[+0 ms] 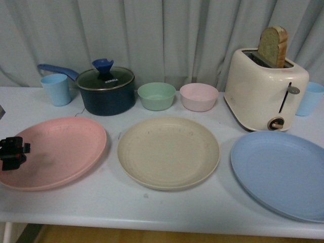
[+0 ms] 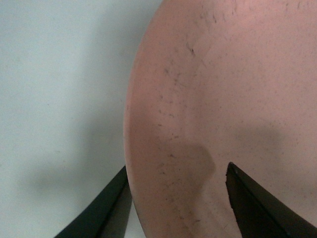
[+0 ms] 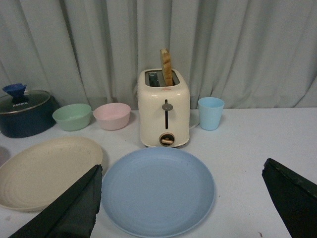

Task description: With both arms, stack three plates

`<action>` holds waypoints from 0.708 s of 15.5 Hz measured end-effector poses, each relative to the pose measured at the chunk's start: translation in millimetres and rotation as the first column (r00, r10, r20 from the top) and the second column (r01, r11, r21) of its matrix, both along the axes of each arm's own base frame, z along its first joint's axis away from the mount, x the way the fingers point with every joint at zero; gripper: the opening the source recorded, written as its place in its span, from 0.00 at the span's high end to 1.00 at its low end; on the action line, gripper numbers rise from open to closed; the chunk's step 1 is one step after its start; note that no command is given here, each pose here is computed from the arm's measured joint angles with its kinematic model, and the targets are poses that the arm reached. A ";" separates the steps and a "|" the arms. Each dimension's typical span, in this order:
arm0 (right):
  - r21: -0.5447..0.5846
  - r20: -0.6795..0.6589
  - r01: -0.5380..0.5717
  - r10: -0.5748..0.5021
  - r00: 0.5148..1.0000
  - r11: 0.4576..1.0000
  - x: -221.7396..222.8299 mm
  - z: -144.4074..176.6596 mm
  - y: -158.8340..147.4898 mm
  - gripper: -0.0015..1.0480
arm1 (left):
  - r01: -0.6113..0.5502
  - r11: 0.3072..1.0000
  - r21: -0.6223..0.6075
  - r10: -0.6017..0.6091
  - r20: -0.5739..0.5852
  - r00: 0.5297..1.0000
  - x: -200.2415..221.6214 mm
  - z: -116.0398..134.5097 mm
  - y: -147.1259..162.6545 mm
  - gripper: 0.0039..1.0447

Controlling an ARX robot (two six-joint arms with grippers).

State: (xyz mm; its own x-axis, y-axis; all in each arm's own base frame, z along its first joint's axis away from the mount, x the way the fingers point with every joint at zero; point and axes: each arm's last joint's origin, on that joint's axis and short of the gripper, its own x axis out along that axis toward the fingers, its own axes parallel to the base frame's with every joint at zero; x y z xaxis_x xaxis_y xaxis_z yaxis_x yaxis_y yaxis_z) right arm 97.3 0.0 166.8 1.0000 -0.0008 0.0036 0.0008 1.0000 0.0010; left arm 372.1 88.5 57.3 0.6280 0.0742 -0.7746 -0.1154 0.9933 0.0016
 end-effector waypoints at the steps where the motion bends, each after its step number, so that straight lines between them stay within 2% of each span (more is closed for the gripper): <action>1: 0.000 0.000 0.000 0.000 1.000 1.000 0.0 0.0 0.0 0.06 | 0.001 1.000 0.013 -0.001 -0.004 1.000 0.0 0.1 0.4 0.58; 3: 0.000 0.000 0.000 0.000 1.000 1.000 0.0 0.0 0.0 0.06 | 0.002 1.000 0.025 -0.002 -0.010 1.000 -0.1 1.7 2.6 0.83; 4: 0.000 0.000 0.000 0.000 1.000 1.000 0.0 0.0 0.0 0.06 | -0.013 0.999 0.029 0.012 0.011 1.000 2.5 8.6 5.9 0.93; 5: 0.000 0.000 0.000 0.000 1.000 1.000 0.0 0.0 0.0 0.06 | -0.021 0.999 0.036 0.020 0.039 0.999 4.8 18.4 8.7 0.97; 8: 0.000 0.000 0.000 0.000 1.000 1.000 0.0 0.0 0.0 0.06 | -0.039 0.993 0.108 0.030 0.083 0.996 -0.8 52.6 22.2 0.98; 10: 0.000 0.000 0.000 0.000 1.000 1.000 0.0 0.0 0.0 0.06 | -0.026 0.992 0.124 0.008 0.149 0.989 -6.8 88.6 23.2 0.98; 11: 0.000 0.000 0.000 0.000 1.000 1.000 0.0 0.0 0.0 0.06 | -0.004 0.990 0.140 -0.024 0.198 0.980 -9.9 109.6 14.1 0.98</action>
